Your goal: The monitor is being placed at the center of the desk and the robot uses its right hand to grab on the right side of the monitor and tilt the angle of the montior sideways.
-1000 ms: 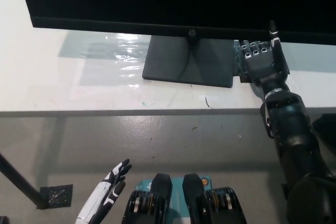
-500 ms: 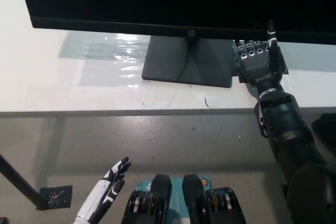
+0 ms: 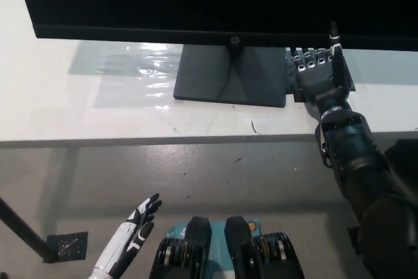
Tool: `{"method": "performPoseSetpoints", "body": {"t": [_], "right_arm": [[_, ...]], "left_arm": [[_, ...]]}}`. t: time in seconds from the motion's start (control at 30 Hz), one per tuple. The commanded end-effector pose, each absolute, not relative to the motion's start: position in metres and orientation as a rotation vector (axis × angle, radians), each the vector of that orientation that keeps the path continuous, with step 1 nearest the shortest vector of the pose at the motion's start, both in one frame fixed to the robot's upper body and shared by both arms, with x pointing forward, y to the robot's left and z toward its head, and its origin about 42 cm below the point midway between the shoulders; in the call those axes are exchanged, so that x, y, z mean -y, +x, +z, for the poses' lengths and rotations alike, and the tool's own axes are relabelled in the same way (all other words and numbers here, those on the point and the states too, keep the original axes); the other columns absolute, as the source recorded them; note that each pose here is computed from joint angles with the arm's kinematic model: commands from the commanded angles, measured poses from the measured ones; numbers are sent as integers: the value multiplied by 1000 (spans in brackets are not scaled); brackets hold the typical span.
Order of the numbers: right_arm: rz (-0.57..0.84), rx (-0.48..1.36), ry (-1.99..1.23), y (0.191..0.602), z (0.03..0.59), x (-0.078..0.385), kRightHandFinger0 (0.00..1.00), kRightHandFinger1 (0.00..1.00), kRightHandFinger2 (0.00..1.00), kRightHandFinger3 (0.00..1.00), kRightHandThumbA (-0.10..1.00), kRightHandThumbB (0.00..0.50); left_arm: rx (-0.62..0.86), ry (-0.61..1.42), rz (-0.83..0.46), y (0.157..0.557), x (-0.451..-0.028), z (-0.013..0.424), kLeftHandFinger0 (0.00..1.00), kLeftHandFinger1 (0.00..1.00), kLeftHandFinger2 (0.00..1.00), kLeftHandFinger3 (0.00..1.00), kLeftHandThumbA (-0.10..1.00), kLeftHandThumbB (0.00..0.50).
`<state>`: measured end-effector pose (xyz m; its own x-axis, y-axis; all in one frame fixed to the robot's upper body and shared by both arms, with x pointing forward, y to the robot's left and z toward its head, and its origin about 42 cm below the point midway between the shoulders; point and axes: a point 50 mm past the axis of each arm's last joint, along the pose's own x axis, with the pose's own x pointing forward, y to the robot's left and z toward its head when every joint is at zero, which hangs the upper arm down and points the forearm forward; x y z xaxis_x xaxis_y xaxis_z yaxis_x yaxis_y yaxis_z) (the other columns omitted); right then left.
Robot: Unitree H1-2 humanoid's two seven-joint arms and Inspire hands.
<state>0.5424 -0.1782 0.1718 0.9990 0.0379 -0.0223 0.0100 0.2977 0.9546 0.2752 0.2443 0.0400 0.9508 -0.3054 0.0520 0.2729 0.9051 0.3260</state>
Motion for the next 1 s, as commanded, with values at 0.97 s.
{"method": "performPoseSetpoints", "body": {"t": [0.97], "right_arm": [[65,40,1189,573,243,183,1000,1000,1000,1000,1000,380]], "left_arm": [[191,329,-295,288,-247,57,1000,1000,1000,1000,1000,353]]}}
